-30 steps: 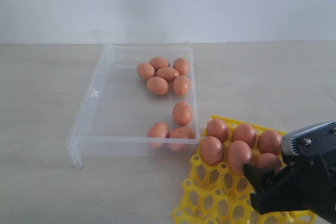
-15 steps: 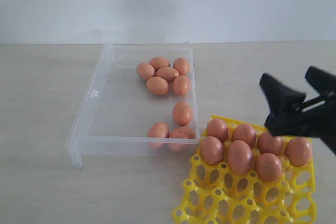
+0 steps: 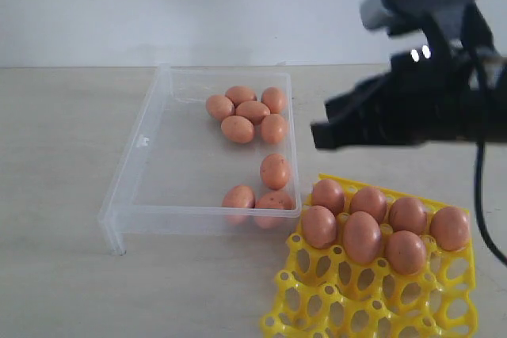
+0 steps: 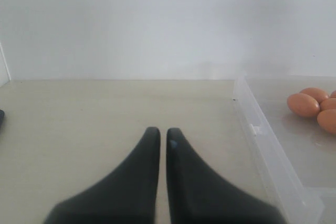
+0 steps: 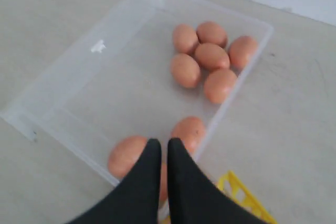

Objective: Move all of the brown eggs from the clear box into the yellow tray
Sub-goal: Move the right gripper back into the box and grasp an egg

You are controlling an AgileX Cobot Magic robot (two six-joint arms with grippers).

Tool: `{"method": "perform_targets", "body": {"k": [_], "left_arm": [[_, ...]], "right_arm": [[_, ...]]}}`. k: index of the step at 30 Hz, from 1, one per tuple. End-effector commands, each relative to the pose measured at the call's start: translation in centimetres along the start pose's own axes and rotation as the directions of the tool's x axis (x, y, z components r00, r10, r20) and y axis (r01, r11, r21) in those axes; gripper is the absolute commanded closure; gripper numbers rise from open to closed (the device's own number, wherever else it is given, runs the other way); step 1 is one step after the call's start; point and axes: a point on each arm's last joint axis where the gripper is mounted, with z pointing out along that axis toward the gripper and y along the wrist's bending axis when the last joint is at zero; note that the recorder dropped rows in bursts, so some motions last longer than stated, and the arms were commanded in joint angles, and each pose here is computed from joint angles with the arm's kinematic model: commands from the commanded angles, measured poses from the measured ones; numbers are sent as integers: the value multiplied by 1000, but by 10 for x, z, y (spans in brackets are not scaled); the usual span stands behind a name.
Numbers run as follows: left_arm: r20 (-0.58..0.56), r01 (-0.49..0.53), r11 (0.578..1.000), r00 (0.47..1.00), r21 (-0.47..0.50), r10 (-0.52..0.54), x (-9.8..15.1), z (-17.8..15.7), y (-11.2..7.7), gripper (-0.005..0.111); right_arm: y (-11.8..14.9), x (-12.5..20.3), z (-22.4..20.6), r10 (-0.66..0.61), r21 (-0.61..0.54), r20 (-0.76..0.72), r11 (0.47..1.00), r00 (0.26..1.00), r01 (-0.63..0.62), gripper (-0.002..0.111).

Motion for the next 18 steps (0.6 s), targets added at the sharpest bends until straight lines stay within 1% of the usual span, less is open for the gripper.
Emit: {"method": "perform_targets", "body": {"k": [1, 2, 3, 4, 5, 6, 7, 8, 9, 10, 11, 12, 14, 15, 16, 18], "left_arm": [[4, -2, 1000, 1000, -1, 2, 1, 0, 0, 103], [4, -2, 1000, 1000, -1, 2, 1, 0, 0, 103], [4, -2, 1000, 1000, -1, 2, 1, 0, 0, 103], [4, -2, 1000, 1000, -1, 2, 1, 0, 0, 103], [4, -2, 1000, 1000, -1, 2, 1, 0, 0, 103], [4, -2, 1000, 1000, -1, 2, 1, 0, 0, 103], [4, -2, 1000, 1000, -1, 2, 1, 0, 0, 103], [4, -2, 1000, 1000, -1, 2, 1, 0, 0, 103], [4, -2, 1000, 1000, -1, 2, 1, 0, 0, 103], [4, -2, 1000, 1000, -1, 2, 1, 0, 0, 103], [4, -2, 1000, 1000, -1, 2, 1, 0, 0, 103], [4, -2, 1000, 1000, -1, 2, 1, 0, 0, 103], [4, -2, 1000, 1000, -1, 2, 1, 0, 0, 103], [4, -2, 1000, 1000, -1, 2, 1, 0, 0, 103], [4, -2, 1000, 1000, -1, 2, 1, 0, 0, 103], [4, -2, 1000, 1000, -1, 2, 1, 0, 0, 103]], "right_arm": [[5, -47, 42, -145, -95, -361, 988, 921, 118, 108], [1, -54, 59, -211, -120, -549, 977, 809, 174, 108], [-1, -56, 69, -231, -131, -624, 973, 747, 192, 108], [-4, -59, 86, -252, -150, -703, 967, 666, 207, 108], [-4, -66, 95, -265, -156, -689, 963, 675, 219, 108], [-2, -77, 105, -267, -160, -663, 963, 700, 215, 108], [0, -82, 108, -259, -170, -648, 966, 716, 196, 108], [7, -91, 114, -234, -203, -594, 969, 769, 138, 108], [12, -94, 119, -266, -259, -536, 955, 801, 144, 108], [16, -96, 122, -329, -327, -477, 927, 815, 183, 106], [19, -94, 127, -386, -388, -445, 896, 808, 214, 100], [21, -90, 133, -432, -431, -425, 869, 795, 242, 88], [23, -82, 147, -482, -463, -407, 841, 776, 279, 60], [24, -79, 155, -498, -464, -389, 832, 775, 302, 50], [25, -77, 161, -504, -459, -375, 830, 778, 317, 47], [25, -74, 174, -517, -439, -338, 826, 787, 354, 48]]}}
